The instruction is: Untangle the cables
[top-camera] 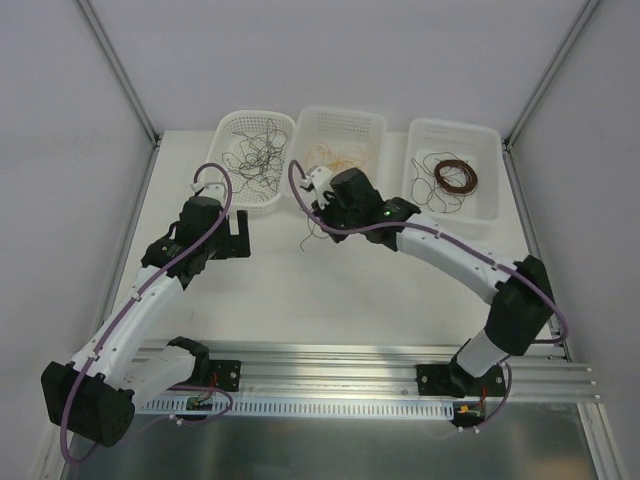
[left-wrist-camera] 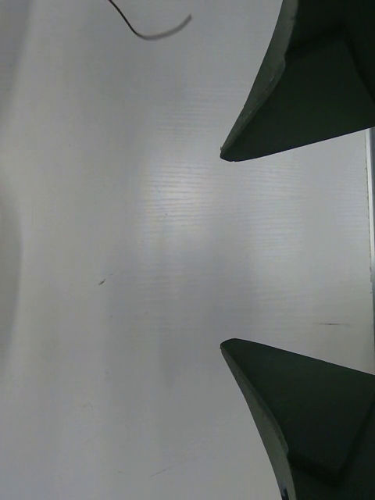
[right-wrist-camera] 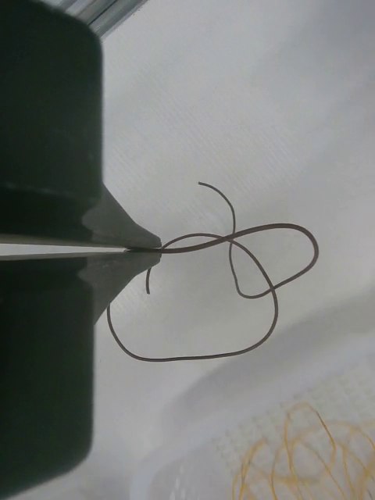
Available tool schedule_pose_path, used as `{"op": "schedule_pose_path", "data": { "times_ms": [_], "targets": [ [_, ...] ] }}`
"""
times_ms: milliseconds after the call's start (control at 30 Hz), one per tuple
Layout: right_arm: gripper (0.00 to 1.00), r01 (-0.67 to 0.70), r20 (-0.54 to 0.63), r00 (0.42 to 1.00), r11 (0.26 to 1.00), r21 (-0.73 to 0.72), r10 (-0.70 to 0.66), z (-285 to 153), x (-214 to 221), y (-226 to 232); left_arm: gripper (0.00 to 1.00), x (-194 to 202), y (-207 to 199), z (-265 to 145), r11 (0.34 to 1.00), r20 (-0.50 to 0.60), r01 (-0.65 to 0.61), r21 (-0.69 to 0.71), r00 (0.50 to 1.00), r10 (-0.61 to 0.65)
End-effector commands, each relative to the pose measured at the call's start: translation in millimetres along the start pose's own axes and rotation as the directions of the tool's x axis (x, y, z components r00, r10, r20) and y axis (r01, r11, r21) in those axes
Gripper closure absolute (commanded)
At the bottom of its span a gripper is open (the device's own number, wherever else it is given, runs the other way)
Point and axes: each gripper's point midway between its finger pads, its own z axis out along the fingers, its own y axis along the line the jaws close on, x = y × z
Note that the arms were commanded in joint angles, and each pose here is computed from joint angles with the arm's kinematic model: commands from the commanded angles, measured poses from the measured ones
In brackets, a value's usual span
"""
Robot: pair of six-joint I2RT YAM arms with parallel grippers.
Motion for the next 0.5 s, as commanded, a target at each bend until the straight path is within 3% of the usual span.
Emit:
{"op": "schedule_pose_path", "data": {
  "times_ms": [0,233,367,467],
  "targets": [
    [0.99,0.032,0.135,0.989,0.989,0.146,-0.052,-72.6,-42.5,-30.4,0.01,-5.8,2.3,-1.7,1.0,0.03,0.004,0.003,1.0,-0.004],
    [0.99,-0.106,0.338,0.941,0.933,0.343,-0.017,-184.6,-89.0,-104.1,0.01,-6.7,2.4,-2.2,1.0,0.034,0.008,0.005,0.999,-0.009],
    [0.99,-0.258,0.402,0.914,0.843,0.471,0.055,-224.2,-80.1,-175.6,0.01,-6.9,1.5,-3.0,1.0,0.036,0.008,0.01,0.999,-0.008],
    [0.99,-0.342,0.427,0.898,0.778,0.527,0.106,-230.9,-62.8,-222.5,0.01,-6.2,1.8,-3.1,1.0,0.036,0.006,0.01,0.999,-0.007]
  ]
}}
